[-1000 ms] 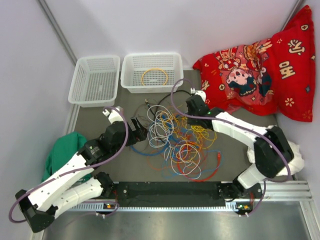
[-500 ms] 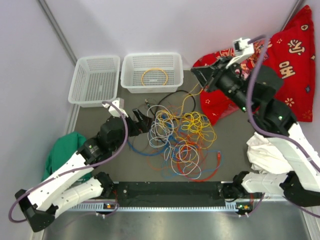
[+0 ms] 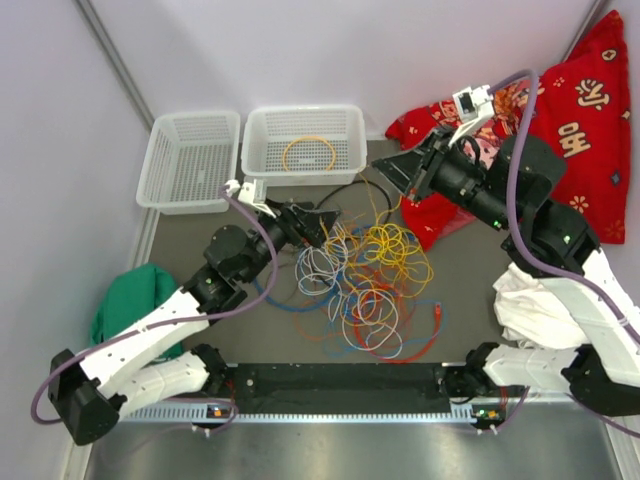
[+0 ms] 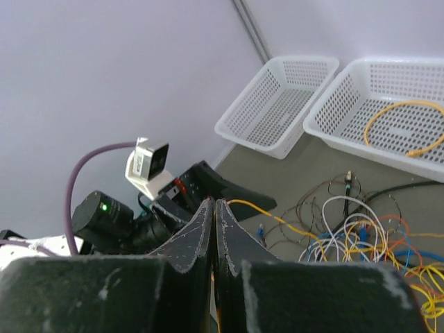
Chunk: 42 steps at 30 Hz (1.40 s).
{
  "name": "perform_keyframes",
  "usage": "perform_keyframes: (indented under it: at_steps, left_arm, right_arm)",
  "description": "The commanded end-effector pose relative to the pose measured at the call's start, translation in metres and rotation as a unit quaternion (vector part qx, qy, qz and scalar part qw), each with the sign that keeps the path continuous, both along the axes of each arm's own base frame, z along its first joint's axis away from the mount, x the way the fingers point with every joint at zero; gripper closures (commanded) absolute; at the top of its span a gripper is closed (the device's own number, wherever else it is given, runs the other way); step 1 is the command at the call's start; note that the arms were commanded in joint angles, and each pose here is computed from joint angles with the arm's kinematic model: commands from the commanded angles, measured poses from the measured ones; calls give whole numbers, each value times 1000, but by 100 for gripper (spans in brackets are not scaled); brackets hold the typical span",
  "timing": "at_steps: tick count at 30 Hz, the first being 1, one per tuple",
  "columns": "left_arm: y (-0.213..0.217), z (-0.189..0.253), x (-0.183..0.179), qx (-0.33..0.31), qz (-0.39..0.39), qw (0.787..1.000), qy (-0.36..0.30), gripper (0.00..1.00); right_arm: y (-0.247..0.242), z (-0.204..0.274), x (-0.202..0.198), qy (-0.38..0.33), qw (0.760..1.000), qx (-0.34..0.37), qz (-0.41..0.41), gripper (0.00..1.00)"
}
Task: Untangle the cables
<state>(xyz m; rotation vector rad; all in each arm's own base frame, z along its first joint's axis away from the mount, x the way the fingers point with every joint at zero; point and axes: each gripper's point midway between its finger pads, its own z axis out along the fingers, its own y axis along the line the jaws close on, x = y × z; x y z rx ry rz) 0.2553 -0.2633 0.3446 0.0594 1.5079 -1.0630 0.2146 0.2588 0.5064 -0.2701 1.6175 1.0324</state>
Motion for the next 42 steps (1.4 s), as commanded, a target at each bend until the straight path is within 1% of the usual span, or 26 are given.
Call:
perform_keyframes:
  at_steps: [1,4,7,8,9,10,11,12,13,14,15,16,17,18,19,20,22,25,27,32,33,35,36,37,40,42]
  left_arm:
    - [-7,48,-9,-47,-29,995,-82,1]
    - [-7,39,-3,-35,-20,997,-72,1]
    - [9,17,14,-7,45,999,-29,1]
    - [20,16,23,-6,83,996,-16,1]
    - [28,-5,28,28,109,993,19,1]
    - [36,-13,32,40,133,989,42,1]
    - [56,-11,41,42,195,978,60,1]
    - [73,-46,40,104,230,961,112,1]
    - [83,-58,42,108,263,948,144,1]
    - [109,-63,45,117,327,924,163,1]
    - [119,-75,42,127,348,910,188,1]
    - [136,-97,37,141,373,887,233,1]
    - [144,-106,35,142,383,877,251,1]
    - [146,-116,31,145,382,871,273,1]
    - [157,-134,25,149,393,856,302,1]
    - [159,-142,22,148,391,852,316,1]
    - [159,-164,11,143,375,847,349,1]
    - [154,-182,0,139,348,852,367,1]
    - [148,-180,-2,124,327,864,362,2]
    - [148,-188,-12,111,316,867,369,3]
    - [148,-188,-13,107,313,868,370,4]
    - [145,-197,-18,111,302,867,380,4]
    - [145,-200,-20,115,298,867,383,4]
    - [145,-206,-24,121,293,864,390,4]
    - [143,-216,-28,137,283,859,404,5]
    - [143,-217,-27,150,283,857,403,5]
  right_arm:
    - [-11,0,-17,4,1000,16,11,100]
    - [-16,-13,-17,12,1000,7,2,100]
    - [-20,-26,-18,15,1000,-3,-4,100]
    - [-21,-30,-19,15,1000,-7,-4,100]
    - [-25,-40,-10,20,999,-18,-28,100]
    - [-28,-46,-7,19,999,-29,-39,100]
    - [-29,-51,-3,18,998,-38,-49,100]
    - [-32,-58,6,20,996,-49,-71,100]
    - [-30,-68,15,26,994,-68,-83,100]
    - [-31,-68,22,24,992,-71,-97,100]
    - [-27,-69,29,22,992,-77,-101,100]
    - [-19,-76,42,27,990,-89,-106,100]
    - [-16,-64,51,20,991,-77,-108,100]
    - [-12,-58,58,16,992,-70,-106,100]
    - [0,-66,73,22,991,-80,-105,100]
    - [1,-44,81,3,992,-60,-109,100]
    - [10,-38,100,-1,992,-59,-111,100]
    - [27,-32,139,-3,991,-61,-117,100]
    - [35,-36,170,0,989,-66,-130,100]
    - [43,-36,230,0,987,-52,-153,100]
    - [44,-46,251,2,986,-46,-161,100]
    - [46,-46,268,-5,986,-28,-161,100]
    - [51,-59,283,1,987,-20,-160,100]
    - [49,-51,295,-12,987,2,-160,100]
    - [52,-64,333,-6,985,49,-162,100]
    - [57,-69,348,-2,985,72,-159,100]
